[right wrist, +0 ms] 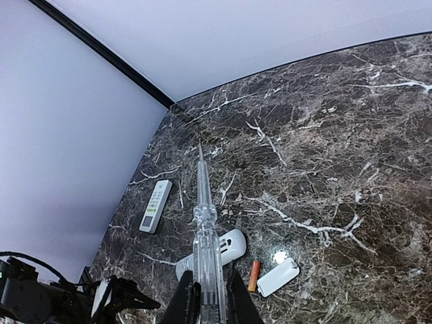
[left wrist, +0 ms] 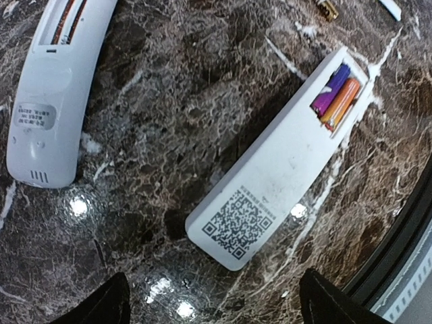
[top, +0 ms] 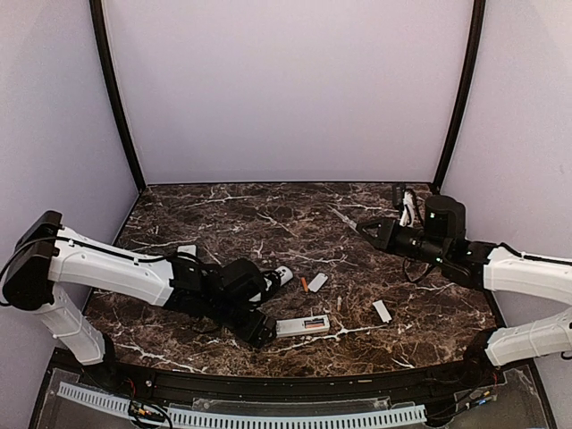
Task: Unload the batteries from the remote control
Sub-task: Pass from the left arm to the right, then adjust the remote control without the battery cover at the center of the board.
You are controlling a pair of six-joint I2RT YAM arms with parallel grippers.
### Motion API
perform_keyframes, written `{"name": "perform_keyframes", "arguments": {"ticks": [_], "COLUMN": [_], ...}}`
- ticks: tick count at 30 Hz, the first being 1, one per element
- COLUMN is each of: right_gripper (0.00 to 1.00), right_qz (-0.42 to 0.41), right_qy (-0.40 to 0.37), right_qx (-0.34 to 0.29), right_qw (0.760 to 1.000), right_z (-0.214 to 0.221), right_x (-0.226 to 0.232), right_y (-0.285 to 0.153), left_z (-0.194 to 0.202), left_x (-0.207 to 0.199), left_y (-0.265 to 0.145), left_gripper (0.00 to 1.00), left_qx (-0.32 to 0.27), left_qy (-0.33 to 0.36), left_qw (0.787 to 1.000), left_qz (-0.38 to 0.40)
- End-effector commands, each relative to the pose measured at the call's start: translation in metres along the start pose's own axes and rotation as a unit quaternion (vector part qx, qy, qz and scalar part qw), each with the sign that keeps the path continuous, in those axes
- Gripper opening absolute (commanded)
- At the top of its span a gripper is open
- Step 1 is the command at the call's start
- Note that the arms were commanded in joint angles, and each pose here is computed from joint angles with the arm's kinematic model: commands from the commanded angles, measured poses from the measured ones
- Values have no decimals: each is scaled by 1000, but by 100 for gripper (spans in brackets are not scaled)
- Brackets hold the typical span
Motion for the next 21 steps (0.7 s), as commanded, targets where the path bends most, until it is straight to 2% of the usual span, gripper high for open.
{"name": "perform_keyframes", "arguments": {"ticks": [1,8,21], "right_gripper": [0,0,0], "right_qz": [-6,1,-6], "right_qy": [2,3,-1], "right_qx": [-15,-24,-16], "right_qw": [1000,1000,1000], "right_z": [-5,-1,0], "right_x": [2,-2,-4], "right_y": [-4,-11,-2], "left_z": [6,11,2], "left_x": [1,3,5], "left_y": [3,15,18], "left_gripper": [87,88,87], "left_qx": [15,41,38], "left_qy": [28,36,22], "left_qw": [998,996,993], "left_qz": [-47,-67,-107]}}
Point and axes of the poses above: each gripper's point midway between its finger pads, its own y axis out along the fingers, its own x axis along the line the jaws close on, z = x × y, the point moved 8 cm from there along -y, back along the fingers, and after that the axes turned 2 degrees about -y, right-handed, at the moved point
